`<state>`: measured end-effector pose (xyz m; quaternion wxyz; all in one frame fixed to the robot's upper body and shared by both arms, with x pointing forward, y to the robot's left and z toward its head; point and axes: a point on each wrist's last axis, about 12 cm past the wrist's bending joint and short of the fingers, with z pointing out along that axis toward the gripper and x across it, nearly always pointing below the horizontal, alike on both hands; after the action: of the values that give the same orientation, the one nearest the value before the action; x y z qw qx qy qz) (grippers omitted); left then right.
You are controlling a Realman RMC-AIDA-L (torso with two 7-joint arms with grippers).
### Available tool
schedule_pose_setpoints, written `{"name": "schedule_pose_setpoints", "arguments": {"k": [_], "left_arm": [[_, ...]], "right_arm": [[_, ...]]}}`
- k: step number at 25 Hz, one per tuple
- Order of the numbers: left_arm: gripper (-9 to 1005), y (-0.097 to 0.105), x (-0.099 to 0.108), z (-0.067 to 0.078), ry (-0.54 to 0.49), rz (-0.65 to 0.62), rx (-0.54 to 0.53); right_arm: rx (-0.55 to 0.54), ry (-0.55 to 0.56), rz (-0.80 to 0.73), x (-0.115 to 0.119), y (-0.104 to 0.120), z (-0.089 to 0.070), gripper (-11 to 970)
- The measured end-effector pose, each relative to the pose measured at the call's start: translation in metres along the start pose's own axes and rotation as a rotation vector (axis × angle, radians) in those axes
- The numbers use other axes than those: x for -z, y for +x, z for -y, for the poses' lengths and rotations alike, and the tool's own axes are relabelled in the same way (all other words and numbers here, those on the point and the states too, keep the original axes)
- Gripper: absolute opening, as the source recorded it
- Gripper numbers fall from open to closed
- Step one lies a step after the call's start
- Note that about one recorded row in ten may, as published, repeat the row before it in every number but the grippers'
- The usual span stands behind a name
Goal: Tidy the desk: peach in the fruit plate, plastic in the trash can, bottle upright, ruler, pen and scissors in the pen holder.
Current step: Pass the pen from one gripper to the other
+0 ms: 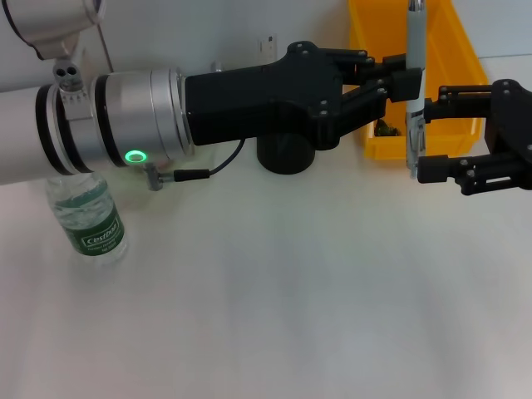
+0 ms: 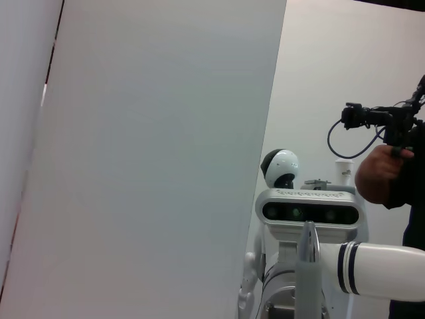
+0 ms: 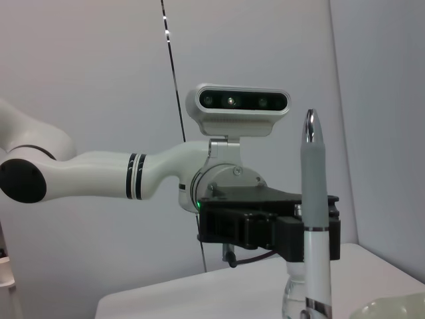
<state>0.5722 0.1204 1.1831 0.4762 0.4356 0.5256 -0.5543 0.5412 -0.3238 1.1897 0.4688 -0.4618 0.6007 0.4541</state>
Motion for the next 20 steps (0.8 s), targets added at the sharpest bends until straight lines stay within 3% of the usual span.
{"name": "schedule_pose_setpoints", "arguments": {"k": [10,20], "left_arm": [[134,-0.0011,-0.0026,0.0002,0.009,-0.001,-0.005],[134,0.0005,-0.005,0.0007,0.013,-0.012,-0.006]], "right_arm": [[-0.008,-0.004,0.001,-0.0016,-0.0009,0.0008,762],[-0.016,-0.006,0.001,-0.0027,-0.001,0.0009,465]]}}
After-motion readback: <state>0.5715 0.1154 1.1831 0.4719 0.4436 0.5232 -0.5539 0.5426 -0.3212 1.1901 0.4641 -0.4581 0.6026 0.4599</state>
